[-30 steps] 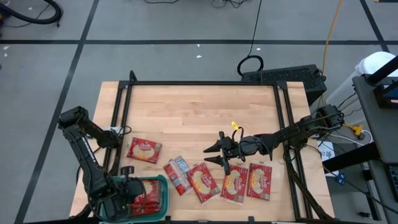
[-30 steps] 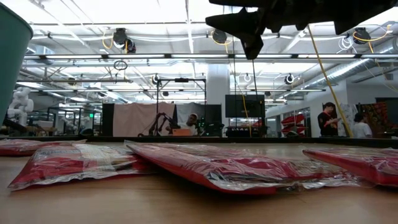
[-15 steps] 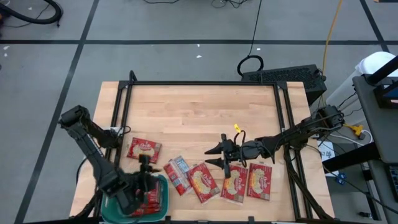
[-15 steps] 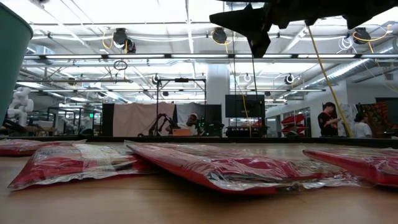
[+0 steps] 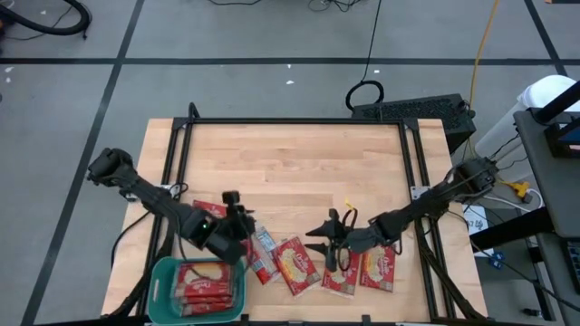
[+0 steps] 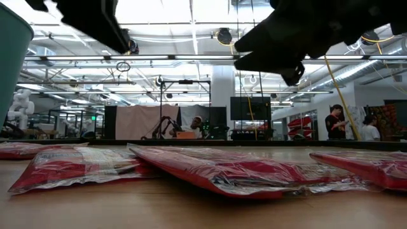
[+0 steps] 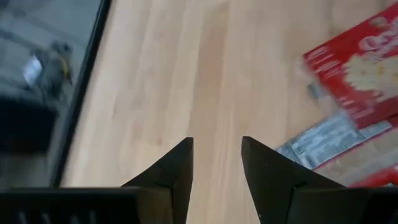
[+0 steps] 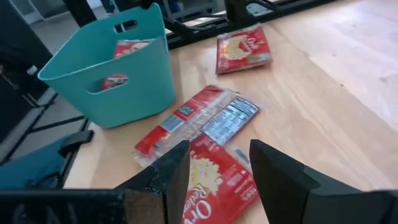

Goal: Sort popcorn bags into baskets
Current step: Put the red popcorn bag into the blue container

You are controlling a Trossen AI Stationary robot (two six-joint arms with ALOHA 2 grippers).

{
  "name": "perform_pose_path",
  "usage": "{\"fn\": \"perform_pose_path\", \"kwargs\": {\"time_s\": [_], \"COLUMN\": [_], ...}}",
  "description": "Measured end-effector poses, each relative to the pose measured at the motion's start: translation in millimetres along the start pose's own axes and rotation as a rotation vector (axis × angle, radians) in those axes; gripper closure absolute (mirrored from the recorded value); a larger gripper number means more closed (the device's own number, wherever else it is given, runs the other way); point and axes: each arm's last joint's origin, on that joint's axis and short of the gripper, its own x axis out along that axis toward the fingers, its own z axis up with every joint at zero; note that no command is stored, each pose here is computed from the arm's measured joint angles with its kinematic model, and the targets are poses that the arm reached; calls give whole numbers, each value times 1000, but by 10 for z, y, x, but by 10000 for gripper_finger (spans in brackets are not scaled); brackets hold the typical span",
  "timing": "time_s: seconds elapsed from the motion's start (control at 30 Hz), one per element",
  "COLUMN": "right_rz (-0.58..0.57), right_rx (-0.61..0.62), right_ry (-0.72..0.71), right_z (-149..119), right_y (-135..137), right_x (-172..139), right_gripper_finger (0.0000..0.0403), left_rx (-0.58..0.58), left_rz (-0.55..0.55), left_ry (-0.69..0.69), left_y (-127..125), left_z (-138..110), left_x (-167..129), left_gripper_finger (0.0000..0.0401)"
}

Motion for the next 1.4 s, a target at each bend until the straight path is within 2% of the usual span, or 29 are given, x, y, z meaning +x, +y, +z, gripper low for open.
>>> {"fn": "perform_pose_path", "kwargs": {"time_s": [0.13, 0.3, 0.47, 0.63, 0.8, 0.93, 1.13, 1.27, 1.4], "right_rz": [-14, -59, -120, -117, -112, -129, -135, -136, -141], "right_rx": [-70, -138, -211, -230, -226, -228, -231, -231, -214], "right_ry": [-27, -88, -122, -125, -123, -126, -134, -134, -136], "right_z": [-41, -9, 42, 138, 201, 221, 237, 238, 245], "right_y": [-63, -234, -439, -638, -784, -837, -862, -864, -881], "right_x": [117, 276, 394, 454, 485, 493, 496, 496, 498], "right_gripper_finger": [243, 243, 243, 243, 243, 243, 243, 243, 243], "left_rx": [-138, -288, -383, -589, -716, -764, -784, -715, -548], "left_rz": [-16, 27, 21, 91, 101, 54, -56, -19, -111], "left_ry": [61, 204, 384, 623, 772, 720, 517, 324, 41], "left_y": [165, 331, 358, 404, 418, 397, 404, 471, 503], "left_z": [-166, -446, -809, -1186, -1371, -1431, -1470, -1464, -1377], "left_x": [14, -35, 30, 160, 273, 431, 736, 901, 1094], "left_gripper_finger": [261, 261, 261, 261, 261, 261, 261, 261, 261]}}
